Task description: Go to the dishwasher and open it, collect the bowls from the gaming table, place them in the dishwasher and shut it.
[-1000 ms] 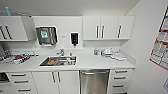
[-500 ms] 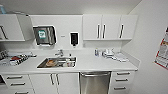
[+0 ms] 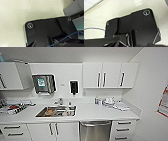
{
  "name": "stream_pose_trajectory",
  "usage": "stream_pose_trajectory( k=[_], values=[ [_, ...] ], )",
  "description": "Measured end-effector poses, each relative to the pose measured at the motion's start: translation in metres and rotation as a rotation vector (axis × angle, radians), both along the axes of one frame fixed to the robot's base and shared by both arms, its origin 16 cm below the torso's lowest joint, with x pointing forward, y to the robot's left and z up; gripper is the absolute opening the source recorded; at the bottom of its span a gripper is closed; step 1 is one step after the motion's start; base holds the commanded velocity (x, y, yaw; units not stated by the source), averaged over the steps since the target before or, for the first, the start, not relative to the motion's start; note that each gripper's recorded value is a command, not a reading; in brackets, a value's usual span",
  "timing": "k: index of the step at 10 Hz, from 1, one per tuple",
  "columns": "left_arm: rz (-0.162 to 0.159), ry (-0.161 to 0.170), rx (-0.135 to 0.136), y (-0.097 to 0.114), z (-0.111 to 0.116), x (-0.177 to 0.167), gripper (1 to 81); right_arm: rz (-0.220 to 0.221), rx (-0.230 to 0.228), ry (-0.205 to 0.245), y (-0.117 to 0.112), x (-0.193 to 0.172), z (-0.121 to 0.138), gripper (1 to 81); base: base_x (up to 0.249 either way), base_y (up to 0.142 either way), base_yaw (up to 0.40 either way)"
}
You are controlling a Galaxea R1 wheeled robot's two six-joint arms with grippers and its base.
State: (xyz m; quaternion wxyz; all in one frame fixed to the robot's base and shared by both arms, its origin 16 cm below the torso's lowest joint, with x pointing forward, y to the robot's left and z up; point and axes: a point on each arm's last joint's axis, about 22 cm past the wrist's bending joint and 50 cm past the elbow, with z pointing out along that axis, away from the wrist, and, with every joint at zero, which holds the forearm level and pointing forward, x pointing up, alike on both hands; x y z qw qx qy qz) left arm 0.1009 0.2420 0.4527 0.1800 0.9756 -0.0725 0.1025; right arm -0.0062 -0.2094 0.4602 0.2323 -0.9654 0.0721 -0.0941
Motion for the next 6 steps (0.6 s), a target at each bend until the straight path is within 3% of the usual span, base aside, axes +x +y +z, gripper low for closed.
stream_pose_trajectory(
  k=[1,3,6],
  values=[
    [0.002,-0.01,-0.001,0.0,0.001,0.005,81.1,-0.003,-0.001,-0.016,-0.001,0.008,0.001,81.1,0.113,0.0,0.0],
    [-0.001,0.011,0.001,0.001,-0.001,-0.008,81.1,-0.001,0.0,0.001,0.0,-0.003,0.0,81.1,0.113,0.0,0.0],
    [0.0,0.006,0.001,0.0,-0.001,-0.005,81.1,0.0,0.0,0.004,0.0,-0.005,0.0,81.1,0.117,0.0,0.0]
  ],
)
